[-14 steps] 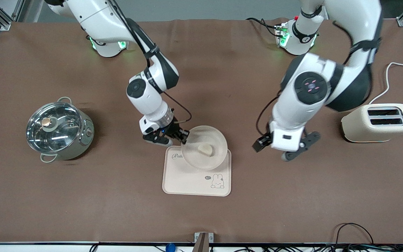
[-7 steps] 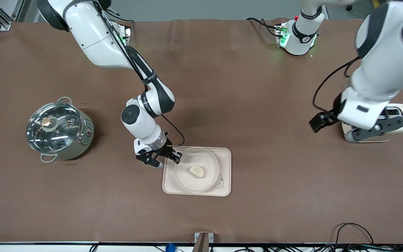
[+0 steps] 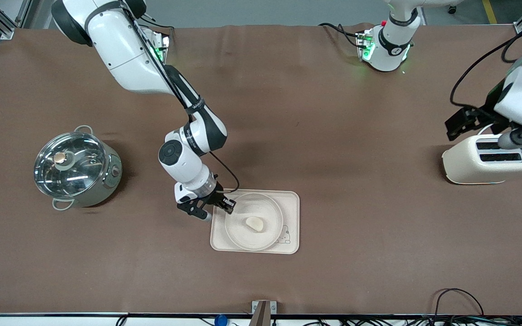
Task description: Place bun in plate and plate on tray
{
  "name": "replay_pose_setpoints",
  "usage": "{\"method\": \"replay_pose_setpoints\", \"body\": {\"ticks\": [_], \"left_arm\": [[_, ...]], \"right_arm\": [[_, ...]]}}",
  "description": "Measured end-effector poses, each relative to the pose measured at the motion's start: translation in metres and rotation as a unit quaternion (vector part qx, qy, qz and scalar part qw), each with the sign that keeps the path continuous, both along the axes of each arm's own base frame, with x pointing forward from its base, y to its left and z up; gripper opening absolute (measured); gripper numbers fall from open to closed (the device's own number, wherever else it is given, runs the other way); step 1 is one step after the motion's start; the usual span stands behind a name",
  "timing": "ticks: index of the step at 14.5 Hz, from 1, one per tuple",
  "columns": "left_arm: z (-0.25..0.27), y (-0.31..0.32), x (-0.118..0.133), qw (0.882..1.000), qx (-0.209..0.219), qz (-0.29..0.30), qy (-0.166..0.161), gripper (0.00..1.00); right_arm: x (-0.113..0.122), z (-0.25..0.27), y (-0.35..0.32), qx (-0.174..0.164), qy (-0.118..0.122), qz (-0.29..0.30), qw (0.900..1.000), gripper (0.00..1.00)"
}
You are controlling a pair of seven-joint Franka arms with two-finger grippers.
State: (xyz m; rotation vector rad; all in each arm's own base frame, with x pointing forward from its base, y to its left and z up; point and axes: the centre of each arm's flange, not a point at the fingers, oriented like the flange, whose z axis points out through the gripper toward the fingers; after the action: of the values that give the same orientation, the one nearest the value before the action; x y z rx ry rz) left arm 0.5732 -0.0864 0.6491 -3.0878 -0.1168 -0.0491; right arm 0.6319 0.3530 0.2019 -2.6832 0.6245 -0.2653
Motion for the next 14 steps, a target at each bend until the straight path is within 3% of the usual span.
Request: {"method": "replay_pose_setpoints", "body": {"ticks": [2, 8, 10, 14], "left_arm": [[0.004, 0.015, -0.017, 1.000, -0.019, -0.010, 0.010, 1.00], [0.003, 0.009, -0.072, 0.999, -0.017, -0.023, 0.027, 1.00], [0.004, 0.002, -0.077, 0.999, -0.016, -0.030, 0.029, 1.00], [0.003, 0.002, -0.077, 0.999, -0.016, -0.029, 0.029, 1.00]], "right_arm": [[0.000, 0.000, 0.000, 0.000, 0.001, -0.001, 1.000, 0.20], [0.003, 0.024, 0.009, 0.011, -0.010, 0.004, 1.000, 0.82], [0.004, 0.059, 0.011, 0.009, 0.006, 0.014, 1.000, 1.00], [0.010, 0.154, -0.036, -0.006, 0.063, 0.016, 0.998, 1.00]]}}
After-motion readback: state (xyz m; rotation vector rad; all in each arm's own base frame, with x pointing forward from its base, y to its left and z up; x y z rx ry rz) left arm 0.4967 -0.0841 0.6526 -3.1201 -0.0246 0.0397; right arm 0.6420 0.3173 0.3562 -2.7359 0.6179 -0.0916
